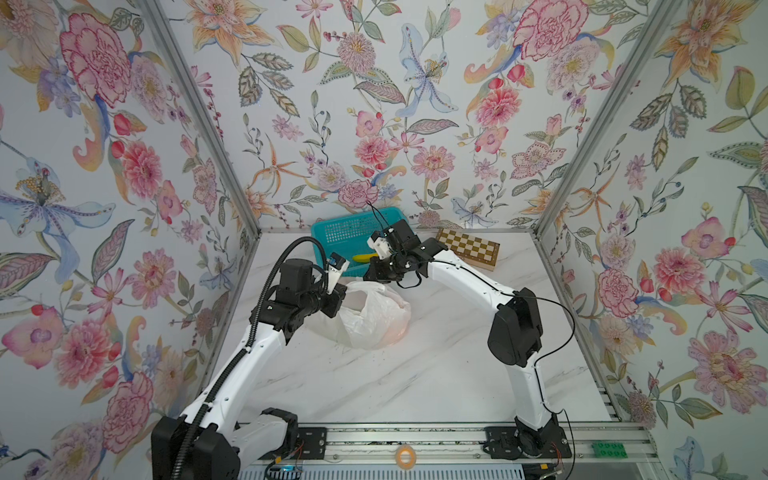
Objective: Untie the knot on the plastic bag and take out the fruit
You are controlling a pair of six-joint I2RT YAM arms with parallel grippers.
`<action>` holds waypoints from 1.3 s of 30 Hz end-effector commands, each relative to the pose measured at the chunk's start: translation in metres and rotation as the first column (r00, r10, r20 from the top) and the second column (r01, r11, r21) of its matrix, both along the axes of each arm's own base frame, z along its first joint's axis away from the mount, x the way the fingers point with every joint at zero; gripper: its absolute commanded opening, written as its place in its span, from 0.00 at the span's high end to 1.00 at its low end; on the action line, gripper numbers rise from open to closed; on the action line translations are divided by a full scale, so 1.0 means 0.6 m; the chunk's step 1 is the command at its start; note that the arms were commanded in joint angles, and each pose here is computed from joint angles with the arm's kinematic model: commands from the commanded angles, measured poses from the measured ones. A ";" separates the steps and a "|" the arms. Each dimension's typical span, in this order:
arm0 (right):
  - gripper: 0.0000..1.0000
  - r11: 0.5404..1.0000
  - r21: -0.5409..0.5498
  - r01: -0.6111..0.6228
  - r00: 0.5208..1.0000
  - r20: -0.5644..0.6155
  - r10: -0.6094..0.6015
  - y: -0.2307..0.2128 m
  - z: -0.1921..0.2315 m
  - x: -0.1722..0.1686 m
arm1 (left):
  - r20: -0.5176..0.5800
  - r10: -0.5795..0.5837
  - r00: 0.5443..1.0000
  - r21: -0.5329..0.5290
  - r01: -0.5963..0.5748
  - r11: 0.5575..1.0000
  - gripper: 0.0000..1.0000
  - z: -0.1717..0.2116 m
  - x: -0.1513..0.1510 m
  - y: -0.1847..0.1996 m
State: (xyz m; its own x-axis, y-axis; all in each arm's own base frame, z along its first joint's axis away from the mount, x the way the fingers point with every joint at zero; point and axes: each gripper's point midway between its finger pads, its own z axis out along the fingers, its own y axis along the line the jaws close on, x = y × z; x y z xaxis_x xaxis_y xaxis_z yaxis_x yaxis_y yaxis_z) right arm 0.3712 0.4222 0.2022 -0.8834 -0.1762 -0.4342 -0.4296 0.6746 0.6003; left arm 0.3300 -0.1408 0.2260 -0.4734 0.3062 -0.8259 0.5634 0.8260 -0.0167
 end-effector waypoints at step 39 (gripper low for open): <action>0.38 0.948 0.111 -0.297 0.768 0.618 0.169 -0.058 0.198 -0.192 | -0.236 0.412 0.880 -0.400 -0.474 0.784 0.83 0.100 0.102 0.030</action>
